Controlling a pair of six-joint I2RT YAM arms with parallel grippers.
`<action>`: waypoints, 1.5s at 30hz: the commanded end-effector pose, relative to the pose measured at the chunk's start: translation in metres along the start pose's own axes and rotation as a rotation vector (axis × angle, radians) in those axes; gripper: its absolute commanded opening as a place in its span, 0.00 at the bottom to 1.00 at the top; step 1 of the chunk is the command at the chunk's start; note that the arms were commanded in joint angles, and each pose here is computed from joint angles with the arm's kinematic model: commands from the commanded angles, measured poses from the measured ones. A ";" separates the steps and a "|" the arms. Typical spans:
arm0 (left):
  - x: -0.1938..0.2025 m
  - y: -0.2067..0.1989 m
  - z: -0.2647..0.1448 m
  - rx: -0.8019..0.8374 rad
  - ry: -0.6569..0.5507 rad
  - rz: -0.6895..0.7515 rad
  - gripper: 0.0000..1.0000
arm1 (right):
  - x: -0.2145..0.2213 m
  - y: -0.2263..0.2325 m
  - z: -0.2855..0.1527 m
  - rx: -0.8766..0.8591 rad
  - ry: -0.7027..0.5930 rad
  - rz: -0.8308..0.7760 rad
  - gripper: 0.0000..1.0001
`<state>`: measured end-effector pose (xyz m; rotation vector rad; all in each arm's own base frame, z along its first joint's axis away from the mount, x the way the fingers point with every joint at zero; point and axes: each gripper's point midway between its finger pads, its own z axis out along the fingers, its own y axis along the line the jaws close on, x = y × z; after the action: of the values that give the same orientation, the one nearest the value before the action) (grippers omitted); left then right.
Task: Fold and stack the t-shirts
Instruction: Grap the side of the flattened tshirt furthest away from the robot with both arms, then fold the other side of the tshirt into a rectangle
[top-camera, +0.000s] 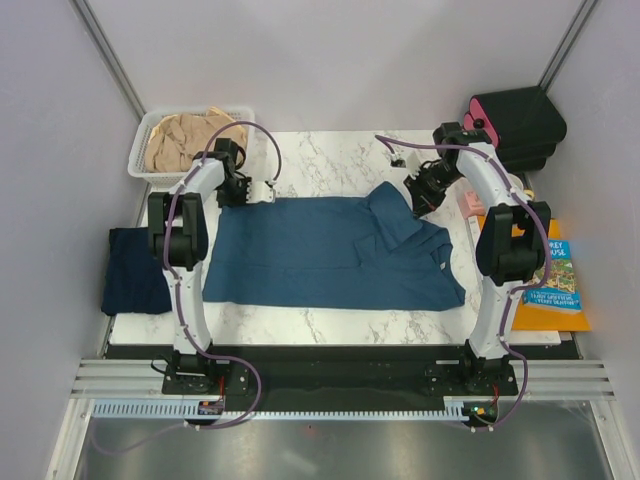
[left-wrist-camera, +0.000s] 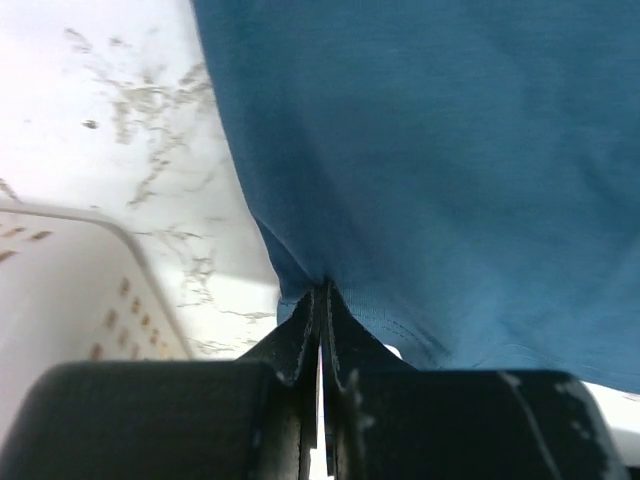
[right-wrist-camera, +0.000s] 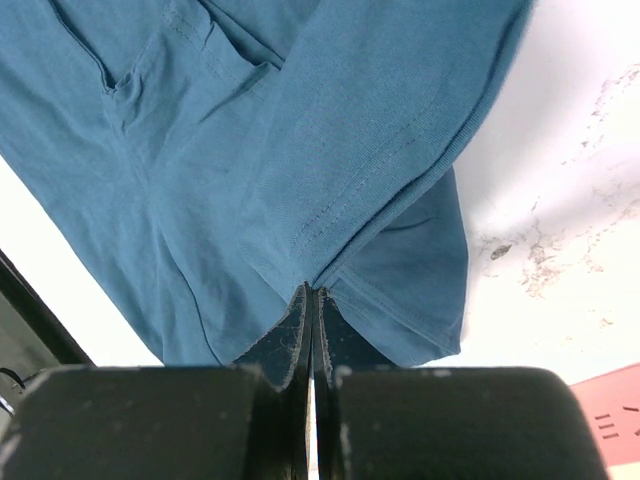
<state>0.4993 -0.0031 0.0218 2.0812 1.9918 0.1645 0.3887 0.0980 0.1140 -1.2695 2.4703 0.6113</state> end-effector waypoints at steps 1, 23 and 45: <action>-0.015 0.001 -0.044 -0.057 -0.049 -0.045 0.02 | -0.013 0.006 -0.030 0.063 -0.028 -0.072 0.00; -0.024 -0.013 -0.121 -0.228 -0.030 -0.046 0.02 | -0.043 -0.020 -0.108 0.242 0.005 -0.393 0.00; -0.009 -0.064 -0.114 -0.176 0.030 0.073 0.02 | 0.060 0.106 -0.079 0.063 0.347 -0.713 0.00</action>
<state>0.4100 -0.0036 0.1040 2.0062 1.9199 0.3041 0.2882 0.0978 0.1594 -2.0845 2.0433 0.2150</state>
